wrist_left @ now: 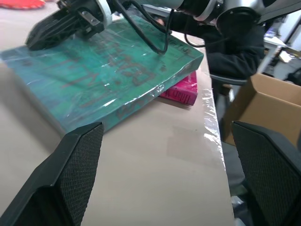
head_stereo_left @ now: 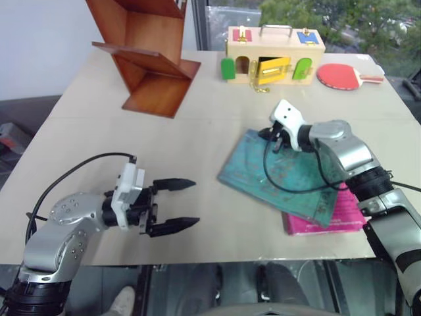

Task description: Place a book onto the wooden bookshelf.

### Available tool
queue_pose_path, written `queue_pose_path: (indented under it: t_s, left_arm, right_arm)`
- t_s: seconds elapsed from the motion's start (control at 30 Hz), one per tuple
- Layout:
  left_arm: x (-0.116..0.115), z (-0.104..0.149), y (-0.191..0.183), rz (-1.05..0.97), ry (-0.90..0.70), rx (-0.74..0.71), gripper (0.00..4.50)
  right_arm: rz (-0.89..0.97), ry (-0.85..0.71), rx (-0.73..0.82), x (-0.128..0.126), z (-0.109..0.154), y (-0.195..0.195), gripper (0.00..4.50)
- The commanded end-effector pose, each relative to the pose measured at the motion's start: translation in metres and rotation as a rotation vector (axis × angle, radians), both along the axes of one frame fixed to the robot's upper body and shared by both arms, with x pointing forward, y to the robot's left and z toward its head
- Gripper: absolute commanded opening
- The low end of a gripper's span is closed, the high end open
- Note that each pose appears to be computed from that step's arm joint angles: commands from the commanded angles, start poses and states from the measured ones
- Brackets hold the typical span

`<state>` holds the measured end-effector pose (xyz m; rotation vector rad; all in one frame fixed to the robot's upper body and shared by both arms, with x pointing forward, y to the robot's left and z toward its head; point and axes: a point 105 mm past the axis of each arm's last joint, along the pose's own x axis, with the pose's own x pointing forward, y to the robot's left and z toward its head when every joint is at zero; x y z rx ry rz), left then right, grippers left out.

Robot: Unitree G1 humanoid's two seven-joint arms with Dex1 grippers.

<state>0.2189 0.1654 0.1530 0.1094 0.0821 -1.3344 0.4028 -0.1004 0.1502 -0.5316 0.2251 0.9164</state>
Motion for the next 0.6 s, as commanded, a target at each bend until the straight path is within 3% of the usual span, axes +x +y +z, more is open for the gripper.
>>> queue_pose_path:
  t_s: [0.03, 0.2, 0.37, 0.6]
  left_arm:
    - [-0.001, 0.009, -0.001, 0.02, -0.076, -0.001, 4.5]
    - [0.006, 0.009, -0.003, 0.029, -0.09, -0.016, 4.5]
    - [0.012, 0.006, -0.006, 0.011, -0.085, -0.014, 4.5]
    - [0.014, -0.007, -0.017, -0.051, -0.052, 0.034, 4.5]
  right_arm:
    - [-0.209, 0.145, -0.113, -0.002, -0.048, -0.071, 0.06]
    - [-0.258, 0.11, -0.077, -0.01, -0.039, -0.093, 0.06]
    - [-0.062, -0.002, 0.167, -0.044, 0.023, -0.054, 0.06]
    - [-0.078, -0.081, 0.184, -0.067, 0.049, -0.036, 0.06]
